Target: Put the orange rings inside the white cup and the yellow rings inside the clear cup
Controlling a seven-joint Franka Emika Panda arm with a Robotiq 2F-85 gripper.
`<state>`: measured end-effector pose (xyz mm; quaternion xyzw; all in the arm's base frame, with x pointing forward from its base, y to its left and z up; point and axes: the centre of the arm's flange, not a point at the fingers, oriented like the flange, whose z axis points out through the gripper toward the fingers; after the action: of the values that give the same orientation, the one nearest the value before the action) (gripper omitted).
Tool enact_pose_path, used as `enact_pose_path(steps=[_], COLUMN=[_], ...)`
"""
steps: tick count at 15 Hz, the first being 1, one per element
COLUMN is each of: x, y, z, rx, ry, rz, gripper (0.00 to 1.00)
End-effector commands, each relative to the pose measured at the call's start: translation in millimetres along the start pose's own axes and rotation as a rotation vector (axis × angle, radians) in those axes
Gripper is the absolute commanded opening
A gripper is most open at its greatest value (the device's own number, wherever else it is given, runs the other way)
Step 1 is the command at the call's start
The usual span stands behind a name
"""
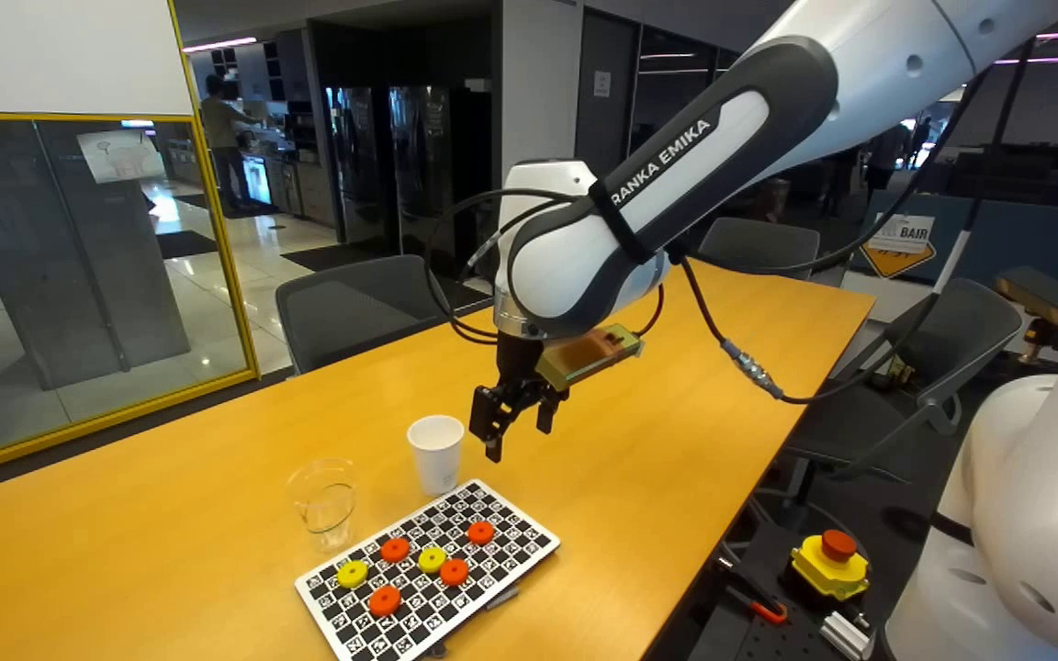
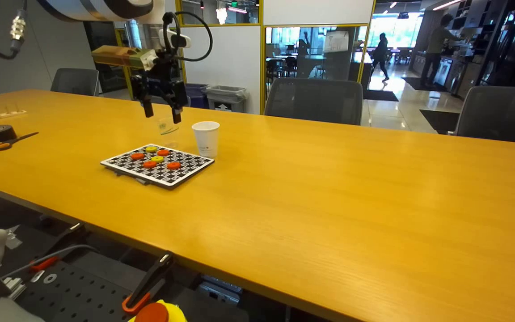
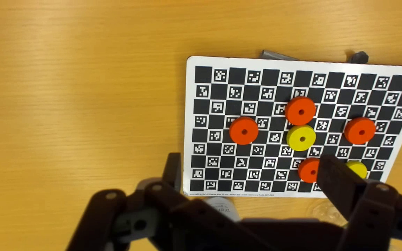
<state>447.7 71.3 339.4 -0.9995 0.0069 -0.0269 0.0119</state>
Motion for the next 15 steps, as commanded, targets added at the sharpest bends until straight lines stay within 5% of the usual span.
enact_pose_path(steps=[1, 15], x=[26, 70], y=[0, -2], z=[26, 139], rx=[0.006, 0.042], ry=[0.003, -0.084], rz=[0.033, 0.114], gripper=[1.0, 1.0])
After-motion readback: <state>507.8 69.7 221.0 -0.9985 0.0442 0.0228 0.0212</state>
